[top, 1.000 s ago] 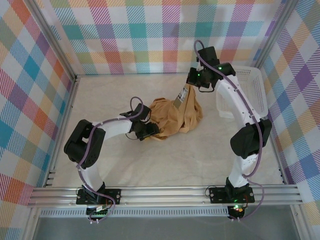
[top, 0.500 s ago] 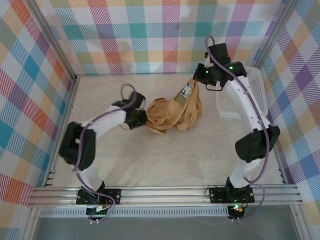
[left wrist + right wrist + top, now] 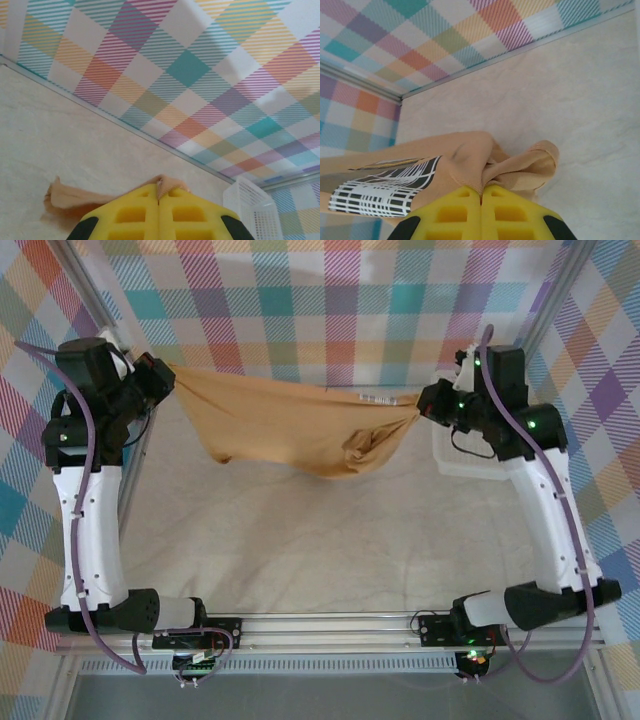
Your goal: Fold the inside-out t-shirt
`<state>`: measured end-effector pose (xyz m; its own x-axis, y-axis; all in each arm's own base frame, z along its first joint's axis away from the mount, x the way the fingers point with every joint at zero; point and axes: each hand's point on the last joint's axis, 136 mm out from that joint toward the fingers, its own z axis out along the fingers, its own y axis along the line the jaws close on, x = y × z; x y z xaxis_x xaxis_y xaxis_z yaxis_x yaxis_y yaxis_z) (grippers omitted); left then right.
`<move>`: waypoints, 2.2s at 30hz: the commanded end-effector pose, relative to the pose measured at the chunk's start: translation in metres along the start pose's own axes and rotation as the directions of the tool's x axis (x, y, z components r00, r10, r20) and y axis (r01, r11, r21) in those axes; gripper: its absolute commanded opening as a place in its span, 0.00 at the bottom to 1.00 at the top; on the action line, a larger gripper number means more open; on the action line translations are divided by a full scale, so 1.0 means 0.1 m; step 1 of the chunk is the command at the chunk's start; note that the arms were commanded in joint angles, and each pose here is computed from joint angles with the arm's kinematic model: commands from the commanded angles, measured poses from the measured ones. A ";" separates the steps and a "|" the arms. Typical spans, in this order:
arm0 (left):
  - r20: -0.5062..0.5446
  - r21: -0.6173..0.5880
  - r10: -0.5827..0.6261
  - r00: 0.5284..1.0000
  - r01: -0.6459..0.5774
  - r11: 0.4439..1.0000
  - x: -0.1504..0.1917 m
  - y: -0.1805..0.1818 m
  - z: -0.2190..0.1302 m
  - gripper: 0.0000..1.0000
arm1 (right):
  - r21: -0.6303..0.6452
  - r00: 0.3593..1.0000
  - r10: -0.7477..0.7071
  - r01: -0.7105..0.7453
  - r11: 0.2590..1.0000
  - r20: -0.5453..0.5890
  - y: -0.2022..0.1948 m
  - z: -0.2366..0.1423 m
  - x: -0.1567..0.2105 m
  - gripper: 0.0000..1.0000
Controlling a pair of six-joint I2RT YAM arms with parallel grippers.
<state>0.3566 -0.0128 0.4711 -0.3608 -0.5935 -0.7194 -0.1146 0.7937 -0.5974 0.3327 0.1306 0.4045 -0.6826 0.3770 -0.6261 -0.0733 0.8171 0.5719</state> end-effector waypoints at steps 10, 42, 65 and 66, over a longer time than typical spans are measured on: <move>-0.332 -0.209 -0.034 0.943 -0.038 0.977 0.85 0.93 1.12 0.00 | 0.044 0.968 0.099 -0.091 0.995 -0.229 -0.39 1.09 0.55 0.00; -0.792 0.068 0.181 0.583 -0.210 0.975 4.16 -0.22 1.84 0.53 | 0.269 0.752 0.301 -0.170 0.948 -0.586 -1.61 2.41 2.26 0.38; -0.878 0.135 0.226 0.422 -0.236 0.962 5.19 -0.35 2.33 0.12 | 0.110 0.928 0.226 -0.202 0.973 -0.296 -1.58 1.73 2.13 0.00; -0.873 0.128 0.230 0.429 -0.252 0.959 5.13 -0.34 2.31 0.06 | 0.144 0.931 0.228 -0.194 0.970 -0.286 -1.65 1.70 2.14 0.00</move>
<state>0.3893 -0.3790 0.0368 -0.9912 0.0307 -0.1287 0.0887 0.8760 -0.4740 0.3144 0.1596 0.0691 -0.8992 0.3786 -0.2193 0.1800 0.7770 0.6032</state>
